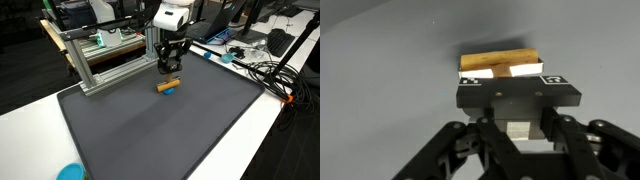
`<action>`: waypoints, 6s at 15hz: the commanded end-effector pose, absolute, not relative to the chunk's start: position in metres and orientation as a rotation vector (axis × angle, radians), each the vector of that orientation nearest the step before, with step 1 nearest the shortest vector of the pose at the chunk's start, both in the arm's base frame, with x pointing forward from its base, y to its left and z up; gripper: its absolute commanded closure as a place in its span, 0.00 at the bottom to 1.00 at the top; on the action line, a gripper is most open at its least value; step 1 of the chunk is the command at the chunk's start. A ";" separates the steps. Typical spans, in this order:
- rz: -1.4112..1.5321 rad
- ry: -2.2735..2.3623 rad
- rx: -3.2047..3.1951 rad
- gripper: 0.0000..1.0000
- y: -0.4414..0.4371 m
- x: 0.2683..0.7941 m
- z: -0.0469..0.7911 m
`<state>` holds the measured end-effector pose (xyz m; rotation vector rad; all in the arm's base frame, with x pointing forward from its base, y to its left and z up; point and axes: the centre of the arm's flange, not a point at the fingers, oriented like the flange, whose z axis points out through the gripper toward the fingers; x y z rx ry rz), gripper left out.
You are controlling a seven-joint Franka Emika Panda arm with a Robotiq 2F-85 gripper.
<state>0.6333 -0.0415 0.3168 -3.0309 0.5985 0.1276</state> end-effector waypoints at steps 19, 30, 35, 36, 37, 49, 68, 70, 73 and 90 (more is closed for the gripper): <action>-0.103 1.152 -2.980 0.78 -0.044 0.652 0.279; -0.147 1.419 -2.915 0.78 -0.039 0.656 0.281; -0.199 1.479 -2.895 0.78 -0.040 0.658 0.284; -0.212 1.488 -2.891 0.78 -0.040 0.659 0.285; -0.228 1.495 -2.890 0.78 -0.041 0.660 0.287; -0.070 1.179 -2.970 0.78 -0.039 0.644 0.296; -0.286 0.704 -2.985 0.78 0.003 0.624 0.357; -0.301 0.712 -2.979 0.78 0.001 0.622 0.359; -0.339 0.672 -2.945 0.78 -0.010 0.605 0.392; 0.034 1.659 -2.739 0.78 0.001 0.643 0.465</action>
